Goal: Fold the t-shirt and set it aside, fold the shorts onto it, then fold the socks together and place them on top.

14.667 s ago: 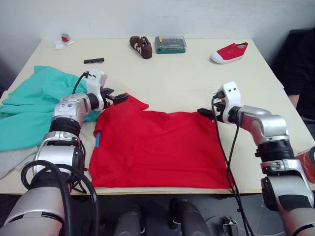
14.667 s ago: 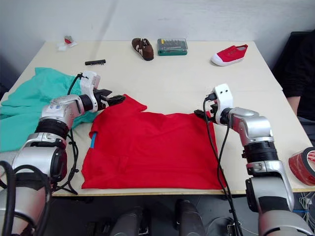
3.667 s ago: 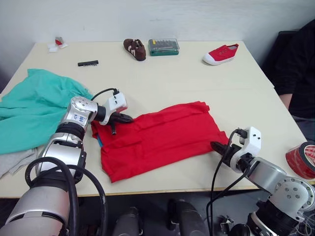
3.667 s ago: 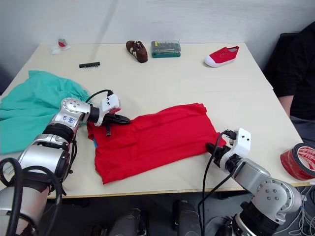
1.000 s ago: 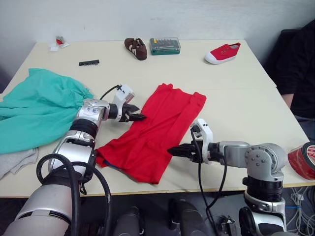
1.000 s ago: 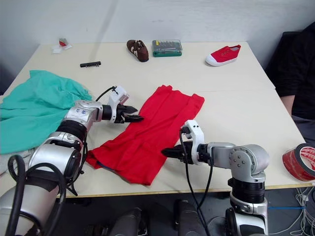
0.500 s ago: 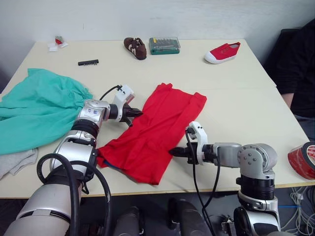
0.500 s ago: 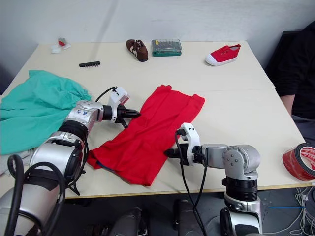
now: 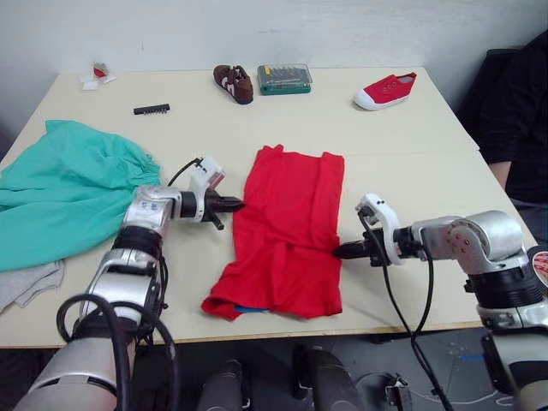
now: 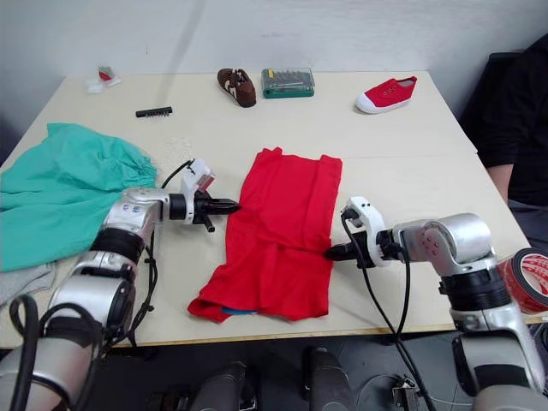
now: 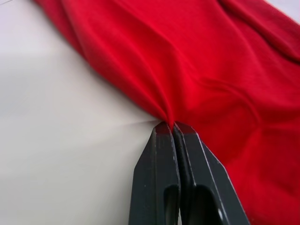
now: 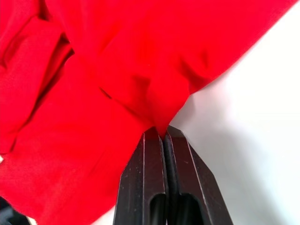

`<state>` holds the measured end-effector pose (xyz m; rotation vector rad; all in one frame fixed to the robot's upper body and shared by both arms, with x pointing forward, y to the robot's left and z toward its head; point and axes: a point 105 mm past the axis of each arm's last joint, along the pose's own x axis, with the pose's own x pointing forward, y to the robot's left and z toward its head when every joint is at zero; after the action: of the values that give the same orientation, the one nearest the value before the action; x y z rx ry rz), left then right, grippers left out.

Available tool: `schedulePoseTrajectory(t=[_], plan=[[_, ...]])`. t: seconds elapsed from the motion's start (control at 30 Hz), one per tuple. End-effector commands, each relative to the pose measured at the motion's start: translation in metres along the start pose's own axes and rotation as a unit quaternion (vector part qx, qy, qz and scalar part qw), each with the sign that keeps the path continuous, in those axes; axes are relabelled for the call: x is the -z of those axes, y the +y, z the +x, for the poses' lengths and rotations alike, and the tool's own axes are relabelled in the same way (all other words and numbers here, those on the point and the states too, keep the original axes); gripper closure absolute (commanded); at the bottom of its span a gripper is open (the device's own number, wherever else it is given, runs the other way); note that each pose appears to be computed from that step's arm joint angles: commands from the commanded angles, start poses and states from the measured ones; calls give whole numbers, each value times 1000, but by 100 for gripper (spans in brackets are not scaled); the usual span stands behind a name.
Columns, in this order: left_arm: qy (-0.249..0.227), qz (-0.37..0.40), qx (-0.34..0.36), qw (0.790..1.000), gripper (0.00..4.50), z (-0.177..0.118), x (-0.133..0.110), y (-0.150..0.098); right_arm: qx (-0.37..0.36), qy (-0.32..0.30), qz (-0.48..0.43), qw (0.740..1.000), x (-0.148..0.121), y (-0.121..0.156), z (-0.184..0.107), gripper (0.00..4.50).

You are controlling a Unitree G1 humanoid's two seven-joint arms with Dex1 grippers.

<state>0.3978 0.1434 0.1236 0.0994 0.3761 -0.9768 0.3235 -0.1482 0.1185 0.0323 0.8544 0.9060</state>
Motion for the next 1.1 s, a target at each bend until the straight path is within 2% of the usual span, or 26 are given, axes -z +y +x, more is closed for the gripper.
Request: schedulePoseTrajectory(t=[0.03,0.17,0.3,0.33,0.4,0.43,0.57,0.63,0.7,0.77,0.83,0.9,1.0,1.03,1.1], plan=[[-22,-6,-20,1000,447,-8,-7,-7,-10,1,-39,999,-4,-1,1,450],[-31,-6,-39,999,447,-9,-3,-16,-24,-68,-72,995,-25,6,8,450],[-65,-13,-56,996,447,-11,-15,-14,-40,-77,-59,994,-23,13,8,450],[-69,-11,-59,996,449,-12,-18,-13,-38,-78,-54,995,-21,12,7,431],[-75,-4,-59,995,408,-15,-22,-10,-32,-83,-44,995,-17,10,4,392],[-75,6,-51,996,384,-18,-23,-11,-23,-89,-52,994,-16,9,1,355],[-87,36,-29,995,257,-39,-35,-12,18,-109,-148,983,-12,10,-16,218],[-81,85,-18,993,193,-54,-41,-16,29,-117,-202,972,-4,13,-31,149],[-29,219,34,975,147,-73,-27,-32,53,-119,-276,952,7,14,-50,129],[7,288,78,954,84,-83,-12,-45,70,-117,-339,931,15,15,-60,129],[22,321,94,942,84,-88,-4,-49,78,-120,-374,916,21,16,-64,129],[46,391,124,911,84,-92,8,-58,76,-119,-453,880,28,22,-66,129],[85,498,174,845,84,-99,31,-68,45,-98,-579,808,44,37,-60,129],[89,518,182,831,84,-100,36,-69,35,-91,-607,789,49,40,-58,129],[82,550,199,807,84,-100,45,-73,10,-81,-673,735,60,46,-48,129]])
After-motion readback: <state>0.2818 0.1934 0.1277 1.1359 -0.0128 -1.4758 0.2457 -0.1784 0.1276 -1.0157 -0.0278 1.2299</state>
